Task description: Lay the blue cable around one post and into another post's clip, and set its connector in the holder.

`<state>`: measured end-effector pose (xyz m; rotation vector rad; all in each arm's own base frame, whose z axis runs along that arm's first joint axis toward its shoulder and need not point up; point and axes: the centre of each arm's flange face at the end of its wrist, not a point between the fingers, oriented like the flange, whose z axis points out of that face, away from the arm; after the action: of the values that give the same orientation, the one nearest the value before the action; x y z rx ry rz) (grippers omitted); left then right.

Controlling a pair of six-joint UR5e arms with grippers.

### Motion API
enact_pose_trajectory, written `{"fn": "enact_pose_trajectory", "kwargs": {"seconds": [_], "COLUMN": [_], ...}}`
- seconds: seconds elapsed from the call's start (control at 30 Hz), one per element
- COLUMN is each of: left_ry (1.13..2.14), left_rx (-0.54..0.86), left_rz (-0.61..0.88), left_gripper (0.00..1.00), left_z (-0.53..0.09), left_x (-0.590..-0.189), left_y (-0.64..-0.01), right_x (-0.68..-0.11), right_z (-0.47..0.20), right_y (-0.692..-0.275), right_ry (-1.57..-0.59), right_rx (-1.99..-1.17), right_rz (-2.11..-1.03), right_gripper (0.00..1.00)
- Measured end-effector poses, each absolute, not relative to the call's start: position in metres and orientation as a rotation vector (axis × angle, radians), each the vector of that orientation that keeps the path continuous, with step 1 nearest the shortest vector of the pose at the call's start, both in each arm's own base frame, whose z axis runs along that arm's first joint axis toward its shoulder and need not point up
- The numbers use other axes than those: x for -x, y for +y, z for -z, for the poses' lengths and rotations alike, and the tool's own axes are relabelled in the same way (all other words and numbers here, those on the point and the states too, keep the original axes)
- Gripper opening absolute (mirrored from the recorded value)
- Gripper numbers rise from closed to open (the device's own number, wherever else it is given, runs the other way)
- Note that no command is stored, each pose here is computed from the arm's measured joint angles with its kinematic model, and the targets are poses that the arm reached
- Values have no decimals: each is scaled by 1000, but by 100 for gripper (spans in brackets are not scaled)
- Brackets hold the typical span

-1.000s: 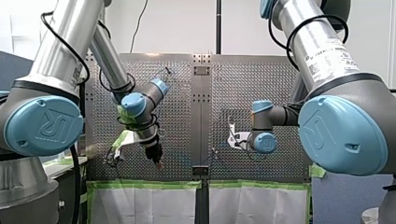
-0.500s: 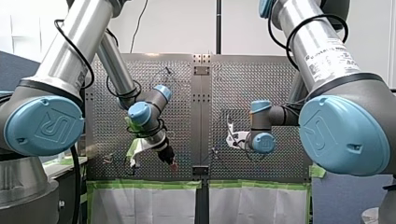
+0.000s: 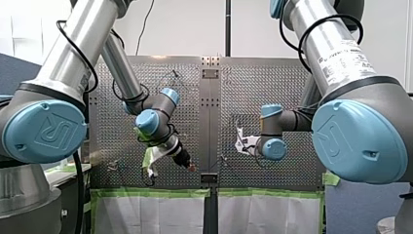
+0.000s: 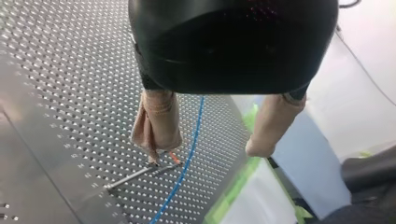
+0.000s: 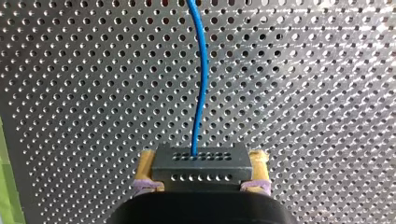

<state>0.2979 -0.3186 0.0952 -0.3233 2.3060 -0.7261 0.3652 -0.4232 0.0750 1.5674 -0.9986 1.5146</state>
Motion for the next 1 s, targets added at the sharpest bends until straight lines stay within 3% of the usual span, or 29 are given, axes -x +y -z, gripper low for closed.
{"fn": "enact_pose_trajectory", "kwargs": {"seconds": [0.7,1.0], "left_ry": [2239,2138], "left_rx": [400,432], "left_rz": [794,804], "left_gripper": [100,100], "left_z": [-53,-51], "left_x": [-287,-296], "left_y": [-349,-359], "right_x": [-377,-378], "right_z": [-78,-78], "right_y": [-414,-413], "right_ry": [-982,-984], "right_rx": [-1580,-1582], "right_rz": [-1540,-1548], "right_gripper": [0,0]}}
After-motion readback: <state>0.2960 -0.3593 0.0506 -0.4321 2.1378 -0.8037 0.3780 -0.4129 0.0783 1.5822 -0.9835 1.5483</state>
